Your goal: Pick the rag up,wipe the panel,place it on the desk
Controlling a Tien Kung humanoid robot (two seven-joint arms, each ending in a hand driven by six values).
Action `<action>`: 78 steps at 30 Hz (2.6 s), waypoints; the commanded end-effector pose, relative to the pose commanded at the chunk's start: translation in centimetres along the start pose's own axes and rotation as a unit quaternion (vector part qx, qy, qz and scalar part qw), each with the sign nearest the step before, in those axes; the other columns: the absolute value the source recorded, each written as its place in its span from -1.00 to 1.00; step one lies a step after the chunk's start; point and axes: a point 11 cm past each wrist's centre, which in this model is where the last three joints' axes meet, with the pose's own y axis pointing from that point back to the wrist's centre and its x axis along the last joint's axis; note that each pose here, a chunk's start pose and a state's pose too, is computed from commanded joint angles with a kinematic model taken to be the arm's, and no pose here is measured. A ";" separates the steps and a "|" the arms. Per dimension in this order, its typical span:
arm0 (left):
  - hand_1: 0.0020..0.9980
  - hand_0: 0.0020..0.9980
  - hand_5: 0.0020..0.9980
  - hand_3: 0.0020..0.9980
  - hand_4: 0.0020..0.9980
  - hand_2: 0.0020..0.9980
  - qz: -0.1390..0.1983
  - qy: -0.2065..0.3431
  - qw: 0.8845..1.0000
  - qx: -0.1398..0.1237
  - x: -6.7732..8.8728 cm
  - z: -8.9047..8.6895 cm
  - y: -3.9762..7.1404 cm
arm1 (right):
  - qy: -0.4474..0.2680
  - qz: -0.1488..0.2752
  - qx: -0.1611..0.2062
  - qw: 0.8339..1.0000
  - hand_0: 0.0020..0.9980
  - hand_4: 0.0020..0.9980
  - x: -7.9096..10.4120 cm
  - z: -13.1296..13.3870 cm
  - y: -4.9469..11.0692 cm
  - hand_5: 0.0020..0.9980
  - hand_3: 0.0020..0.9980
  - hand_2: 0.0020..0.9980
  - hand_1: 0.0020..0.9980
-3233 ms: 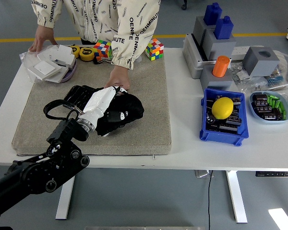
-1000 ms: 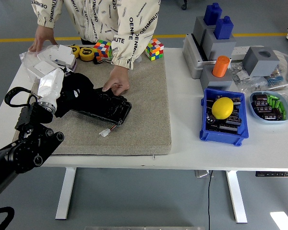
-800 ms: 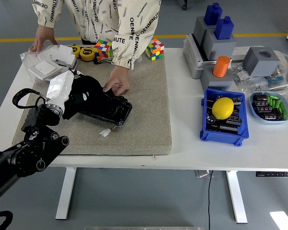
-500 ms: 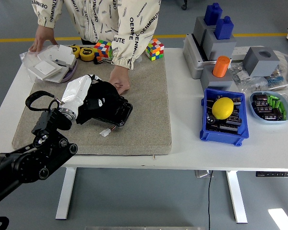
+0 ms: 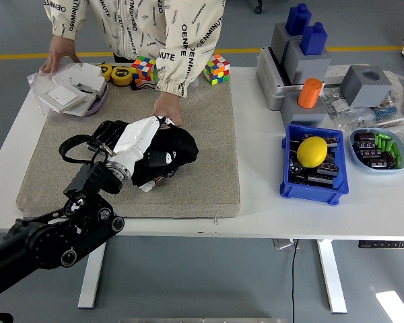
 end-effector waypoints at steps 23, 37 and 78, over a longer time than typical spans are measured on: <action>-0.46 -0.61 -1.00 0.12 0.44 -0.27 0.068 -0.016 0.992 0.106 4.0 -6.9 -1.8 | -0.004 0.000 0.000 1.000 0.09 0.78 -0.1 0.0 0.0 -0.30 0.05 -0.01 0.12; -0.46 -0.61 -1.00 0.12 0.44 -0.28 0.109 -0.023 0.976 0.187 6.5 -12.5 -1.6 | -0.005 0.001 0.000 1.000 0.10 0.78 0.0 0.0 0.0 -0.30 0.05 -0.01 0.12; 0.67 0.39 -0.60 0.80 0.95 0.78 0.128 0.017 0.935 0.331 7.9 -19.8 2.3 | -0.007 -0.002 -0.001 1.000 0.09 0.78 -0.2 0.2 0.1 -0.30 0.05 -0.01 0.12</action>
